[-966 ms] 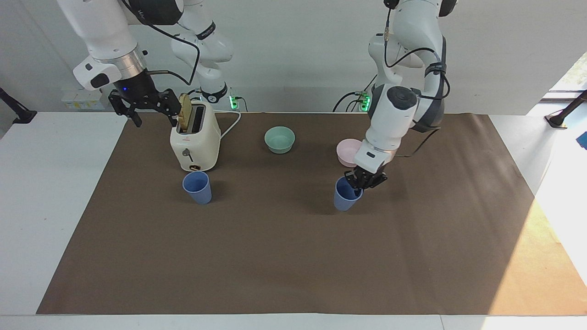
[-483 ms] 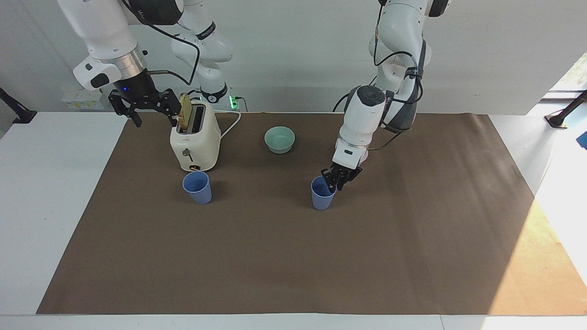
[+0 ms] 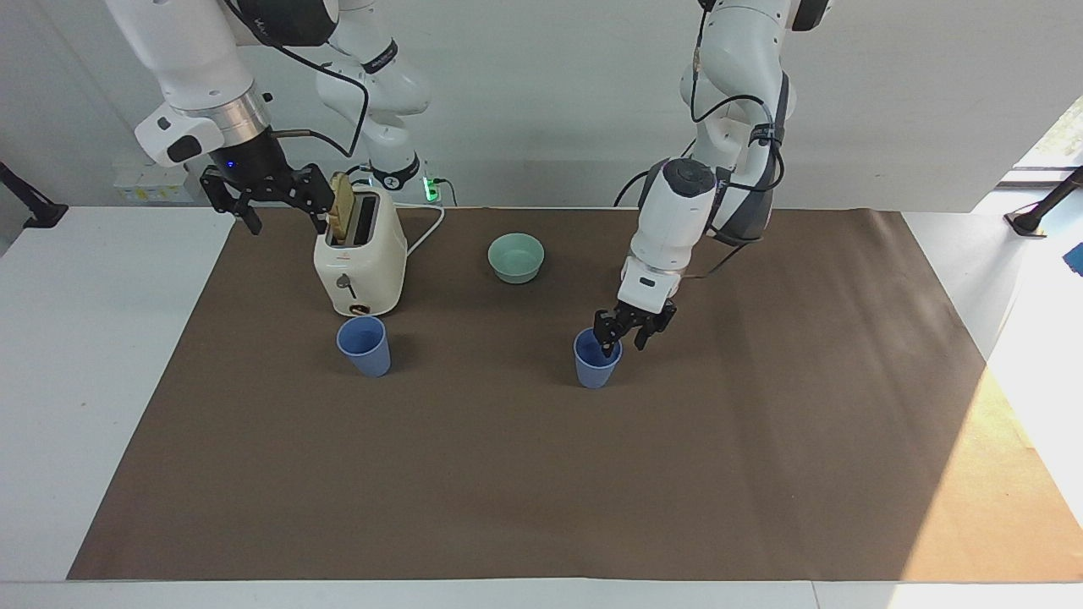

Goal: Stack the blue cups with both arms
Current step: 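Slide the blue cup toward the table center with the left gripper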

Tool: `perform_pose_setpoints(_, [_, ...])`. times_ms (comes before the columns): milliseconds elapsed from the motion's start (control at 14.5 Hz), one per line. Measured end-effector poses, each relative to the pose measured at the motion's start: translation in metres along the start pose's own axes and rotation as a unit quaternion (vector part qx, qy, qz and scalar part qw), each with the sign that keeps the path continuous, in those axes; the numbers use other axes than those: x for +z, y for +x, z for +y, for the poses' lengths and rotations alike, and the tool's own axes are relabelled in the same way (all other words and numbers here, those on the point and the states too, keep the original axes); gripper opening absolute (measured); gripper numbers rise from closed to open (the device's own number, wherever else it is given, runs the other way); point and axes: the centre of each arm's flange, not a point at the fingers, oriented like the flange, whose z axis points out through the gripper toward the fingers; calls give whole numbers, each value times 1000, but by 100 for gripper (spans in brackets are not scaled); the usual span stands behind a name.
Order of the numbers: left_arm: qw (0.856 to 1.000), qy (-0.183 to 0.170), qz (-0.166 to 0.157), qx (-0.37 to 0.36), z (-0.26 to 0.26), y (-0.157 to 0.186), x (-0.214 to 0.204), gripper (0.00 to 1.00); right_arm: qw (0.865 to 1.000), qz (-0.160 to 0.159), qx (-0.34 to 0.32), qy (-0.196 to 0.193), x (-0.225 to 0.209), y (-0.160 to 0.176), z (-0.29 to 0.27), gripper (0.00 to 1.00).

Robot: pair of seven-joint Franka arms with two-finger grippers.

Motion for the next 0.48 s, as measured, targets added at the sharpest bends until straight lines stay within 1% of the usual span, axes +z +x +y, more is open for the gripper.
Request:
perform_pose_setpoints(207, [998, 10, -4, 68, -59, 32, -51, 100, 1000, 0, 0, 0, 0, 0, 0, 100])
perform_pose_setpoints(483, [989, 24, -34, 140, -148, 58, -126, 100, 1000, 0, 0, 0, 0, 0, 0, 100])
